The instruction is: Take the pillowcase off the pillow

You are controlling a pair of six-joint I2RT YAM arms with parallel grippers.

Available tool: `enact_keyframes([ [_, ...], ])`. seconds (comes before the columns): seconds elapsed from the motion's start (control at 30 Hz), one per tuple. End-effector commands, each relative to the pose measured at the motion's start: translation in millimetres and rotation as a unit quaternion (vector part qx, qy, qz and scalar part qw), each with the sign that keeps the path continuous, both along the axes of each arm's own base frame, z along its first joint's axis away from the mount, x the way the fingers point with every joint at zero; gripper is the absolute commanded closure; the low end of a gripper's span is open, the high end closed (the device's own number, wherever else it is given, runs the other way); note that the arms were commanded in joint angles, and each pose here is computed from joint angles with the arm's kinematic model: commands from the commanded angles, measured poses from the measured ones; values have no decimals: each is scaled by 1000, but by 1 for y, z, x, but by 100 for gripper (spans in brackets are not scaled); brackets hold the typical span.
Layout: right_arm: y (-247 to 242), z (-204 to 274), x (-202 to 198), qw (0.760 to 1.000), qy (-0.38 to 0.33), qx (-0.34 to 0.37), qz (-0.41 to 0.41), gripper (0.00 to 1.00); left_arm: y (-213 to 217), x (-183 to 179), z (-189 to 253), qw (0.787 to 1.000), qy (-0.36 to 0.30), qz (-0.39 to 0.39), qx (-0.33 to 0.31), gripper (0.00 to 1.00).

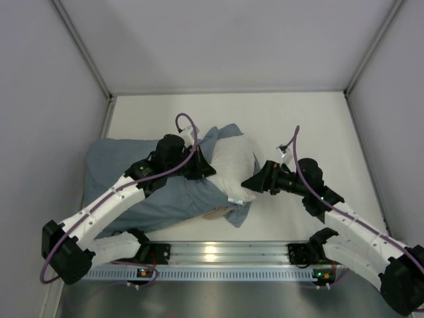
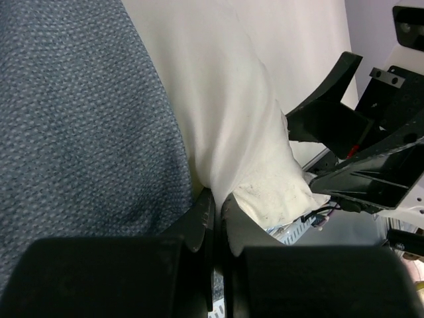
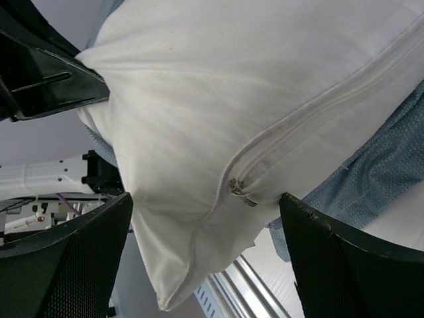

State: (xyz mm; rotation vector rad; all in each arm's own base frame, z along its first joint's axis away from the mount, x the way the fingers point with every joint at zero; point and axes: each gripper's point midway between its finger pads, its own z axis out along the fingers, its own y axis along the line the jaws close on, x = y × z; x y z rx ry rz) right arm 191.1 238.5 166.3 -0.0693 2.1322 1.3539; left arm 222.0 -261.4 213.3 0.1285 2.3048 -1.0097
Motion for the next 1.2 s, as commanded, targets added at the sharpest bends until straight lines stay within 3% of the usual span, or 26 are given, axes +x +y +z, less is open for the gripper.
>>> enact_keyframes([
  [0.0,5,32,-2,998,-40,50,7,12,-14,5,26,998,-39,-14,-46,100],
  [0.3,28,14,-7,996,-14,78,41,12,-43,7,38,996,-40,-43,-64,100],
  [0.43,50,0,-6,997,-8,48,58,12,-58,3,43,996,-44,-55,-62,100],
  [0.57,56,-19,13,1000,-11,-6,21,19,-68,-7,42,995,-45,-64,-58,100],
  [0.63,59,-26,21,1000,-7,-20,12,28,-68,-11,41,995,-44,-63,-59,100],
  [0.67,57,-28,27,1000,-10,-25,-4,33,-65,-13,42,995,-46,-62,-61,97],
  [0.7,56,-30,32,999,-13,-28,-16,42,-63,-14,43,995,-46,-61,-61,81],
  [0.73,53,-34,37,999,-13,-36,-29,66,-59,-15,41,996,-46,-56,-56,68],
  [0.8,46,-38,47,997,-20,-49,-62,94,-50,-18,46,996,-53,-48,-51,36],
  [0.83,44,-38,49,996,-25,-55,-68,100,-42,-22,41,998,-43,-42,-34,2],
  [1.0,38,-30,47,995,-32,-70,-69,100,9,-24,49,997,-47,53,6,1],
  [1.17,21,13,46,992,-63,-35,-108,100,40,-46,54,994,-37,98,-40,1],
])
